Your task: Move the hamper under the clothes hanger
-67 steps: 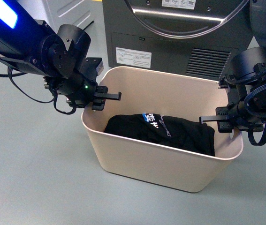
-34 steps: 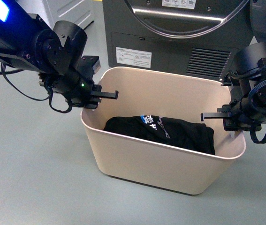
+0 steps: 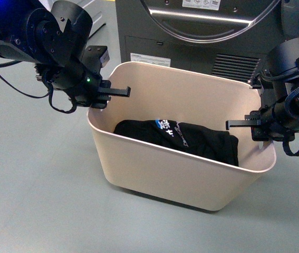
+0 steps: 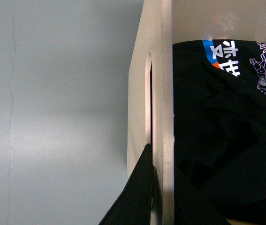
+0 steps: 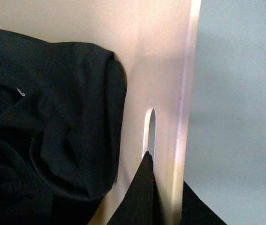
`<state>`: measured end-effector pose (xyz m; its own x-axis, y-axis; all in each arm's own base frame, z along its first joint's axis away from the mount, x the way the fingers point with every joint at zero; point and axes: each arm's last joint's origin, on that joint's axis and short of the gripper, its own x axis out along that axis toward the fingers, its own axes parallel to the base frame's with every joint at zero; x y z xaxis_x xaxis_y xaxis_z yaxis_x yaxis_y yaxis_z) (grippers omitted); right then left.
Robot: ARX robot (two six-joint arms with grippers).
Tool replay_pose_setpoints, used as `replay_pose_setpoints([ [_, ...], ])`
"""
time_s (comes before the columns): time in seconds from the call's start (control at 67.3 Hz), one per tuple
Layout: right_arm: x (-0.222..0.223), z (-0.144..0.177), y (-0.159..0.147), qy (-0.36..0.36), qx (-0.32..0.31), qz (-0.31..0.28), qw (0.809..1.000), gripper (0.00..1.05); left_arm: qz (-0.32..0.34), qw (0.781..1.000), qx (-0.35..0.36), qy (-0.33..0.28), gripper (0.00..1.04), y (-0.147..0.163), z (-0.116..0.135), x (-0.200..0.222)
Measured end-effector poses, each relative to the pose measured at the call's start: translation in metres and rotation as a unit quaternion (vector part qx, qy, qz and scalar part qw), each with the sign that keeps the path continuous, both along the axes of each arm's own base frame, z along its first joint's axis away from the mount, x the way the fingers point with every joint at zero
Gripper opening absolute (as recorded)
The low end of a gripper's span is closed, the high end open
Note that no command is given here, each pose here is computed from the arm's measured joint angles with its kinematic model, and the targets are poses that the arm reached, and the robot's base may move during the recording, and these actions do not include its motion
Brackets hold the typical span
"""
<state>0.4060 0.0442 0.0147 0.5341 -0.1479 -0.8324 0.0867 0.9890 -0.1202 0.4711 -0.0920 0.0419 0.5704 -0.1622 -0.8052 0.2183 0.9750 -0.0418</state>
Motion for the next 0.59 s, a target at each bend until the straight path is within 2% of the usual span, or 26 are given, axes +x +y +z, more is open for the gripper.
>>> replay_pose_setpoints([
  [0.594, -0.0002, 0.0, 0.0028, 0.0, 0.001, 0.005, 1.0, 0.03, 0.005, 1.0, 0.001, 0.0, 0.04, 0.0037, -0.0002, 0.0005],
])
